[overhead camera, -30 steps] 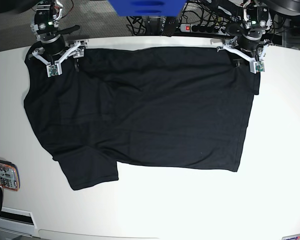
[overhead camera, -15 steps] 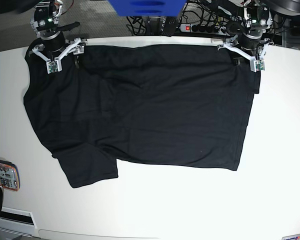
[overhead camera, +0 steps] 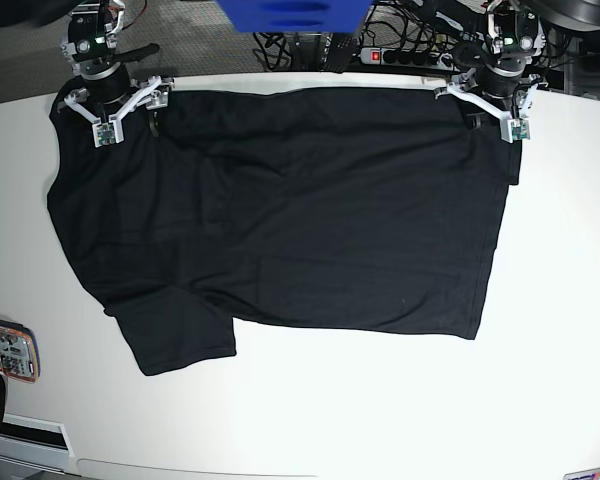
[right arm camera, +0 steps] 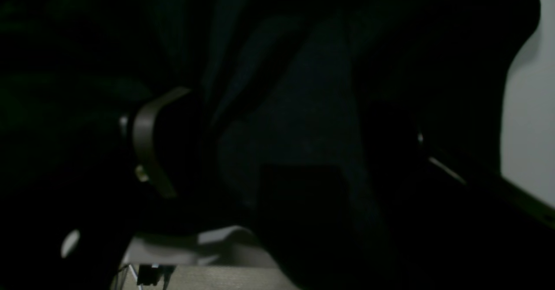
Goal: Fold the T-shirt properly
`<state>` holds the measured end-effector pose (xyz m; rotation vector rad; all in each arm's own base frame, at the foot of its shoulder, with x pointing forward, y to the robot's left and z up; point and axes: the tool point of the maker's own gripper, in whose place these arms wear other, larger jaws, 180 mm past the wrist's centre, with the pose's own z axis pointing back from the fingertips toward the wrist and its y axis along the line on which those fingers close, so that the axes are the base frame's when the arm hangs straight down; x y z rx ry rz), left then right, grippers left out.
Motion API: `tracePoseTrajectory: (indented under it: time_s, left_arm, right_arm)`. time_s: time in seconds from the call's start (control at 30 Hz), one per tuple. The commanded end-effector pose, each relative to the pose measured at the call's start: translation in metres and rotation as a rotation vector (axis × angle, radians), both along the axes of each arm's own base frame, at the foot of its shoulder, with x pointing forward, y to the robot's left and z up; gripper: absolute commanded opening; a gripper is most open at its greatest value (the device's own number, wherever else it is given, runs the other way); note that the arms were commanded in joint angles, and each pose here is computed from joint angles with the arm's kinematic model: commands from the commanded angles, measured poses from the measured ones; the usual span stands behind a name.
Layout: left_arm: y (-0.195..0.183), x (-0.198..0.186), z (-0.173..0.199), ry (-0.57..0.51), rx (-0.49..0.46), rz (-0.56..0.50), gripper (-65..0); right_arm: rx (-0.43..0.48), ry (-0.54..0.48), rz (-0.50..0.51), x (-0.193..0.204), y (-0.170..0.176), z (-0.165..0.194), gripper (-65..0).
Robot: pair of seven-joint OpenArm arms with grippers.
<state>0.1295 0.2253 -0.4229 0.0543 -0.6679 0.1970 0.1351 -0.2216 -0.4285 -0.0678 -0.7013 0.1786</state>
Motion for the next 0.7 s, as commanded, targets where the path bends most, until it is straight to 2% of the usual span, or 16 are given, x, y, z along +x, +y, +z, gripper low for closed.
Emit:
tracePoseTrajectory:
  time_s: [0.0, 0.2, 0.63, 0.67]
  left_arm:
    - [0.003, 0.006, 0.008, -0.03, 0.014, -0.001, -41.3]
    - [0.003, 0.025, 0.015, -0.074, 0.015, -0.003, -41.1]
    - [-0.009, 0.046, 0.053, -0.184, 0.014, -0.038, -40.8]
    - [-0.01, 0.045, 0.053, -0.169, 0.011, -0.043, -40.8]
  right_arm:
    - [-0.034, 0.061, 0.011, -0.01, -0.005, -0.007, -8.9]
    - [-0.038, -0.031, 0.009, 0.04, -0.004, 0.009, -8.9]
    - [-0.058, -0.09, 0.027, 0.057, 0.001, 0.038, -8.9]
    - [-0.06, -0.093, 0.029, 0.058, 0.001, 0.04, -8.9]
